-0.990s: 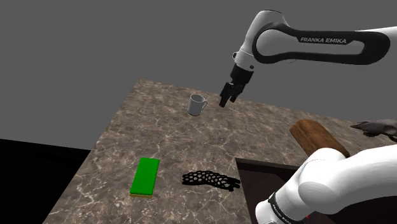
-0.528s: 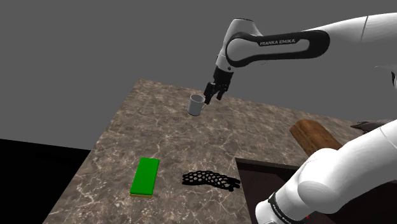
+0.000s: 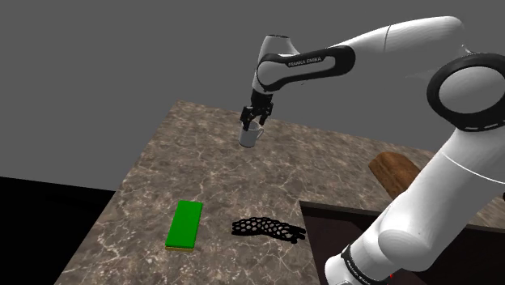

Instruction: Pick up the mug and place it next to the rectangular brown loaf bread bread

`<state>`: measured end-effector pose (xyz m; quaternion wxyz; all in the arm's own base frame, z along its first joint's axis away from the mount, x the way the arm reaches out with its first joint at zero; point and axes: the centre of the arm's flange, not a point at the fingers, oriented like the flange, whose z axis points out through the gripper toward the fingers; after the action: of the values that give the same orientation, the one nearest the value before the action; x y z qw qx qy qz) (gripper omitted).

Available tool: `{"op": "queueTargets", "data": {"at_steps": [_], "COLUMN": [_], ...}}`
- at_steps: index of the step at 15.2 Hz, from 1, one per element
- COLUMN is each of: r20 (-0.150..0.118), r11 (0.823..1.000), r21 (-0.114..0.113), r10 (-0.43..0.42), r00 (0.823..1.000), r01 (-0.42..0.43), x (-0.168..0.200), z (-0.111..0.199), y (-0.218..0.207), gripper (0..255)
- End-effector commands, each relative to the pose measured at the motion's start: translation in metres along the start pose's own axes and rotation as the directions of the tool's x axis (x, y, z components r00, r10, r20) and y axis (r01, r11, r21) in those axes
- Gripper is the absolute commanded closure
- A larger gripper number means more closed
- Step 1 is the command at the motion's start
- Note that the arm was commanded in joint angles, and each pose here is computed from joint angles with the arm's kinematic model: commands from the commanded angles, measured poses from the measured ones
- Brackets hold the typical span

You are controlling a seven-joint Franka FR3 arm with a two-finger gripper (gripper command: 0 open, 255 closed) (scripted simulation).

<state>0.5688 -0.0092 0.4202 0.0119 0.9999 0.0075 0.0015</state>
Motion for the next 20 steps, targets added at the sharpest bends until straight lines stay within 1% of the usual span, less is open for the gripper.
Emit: {"op": "queueTargets", "data": {"at_steps": [1, 4, 5, 12, 20], "r20": [0.003, 0.008, 0.008, 0.008, 0.008], "r11": [1.000, 0.999, 0.999, 0.999, 0.999], "r21": [-0.016, -0.038, -0.040, -0.040, -0.040], "r10": [0.012, 0.030, 0.031, 0.031, 0.031], "r00": [1.000, 1.000, 0.999, 0.999, 0.999], "r01": [-0.012, -0.030, -0.031, -0.031, -0.031], "x": [0.023, 0.057, 0.058, 0.058, 0.058], "z": [0.013, 0.032, 0.033, 0.073, 0.073], "y": [0.004, 0.011, 0.011, 0.013, 0.013], "gripper": [0, 0, 0, 0, 0]}}
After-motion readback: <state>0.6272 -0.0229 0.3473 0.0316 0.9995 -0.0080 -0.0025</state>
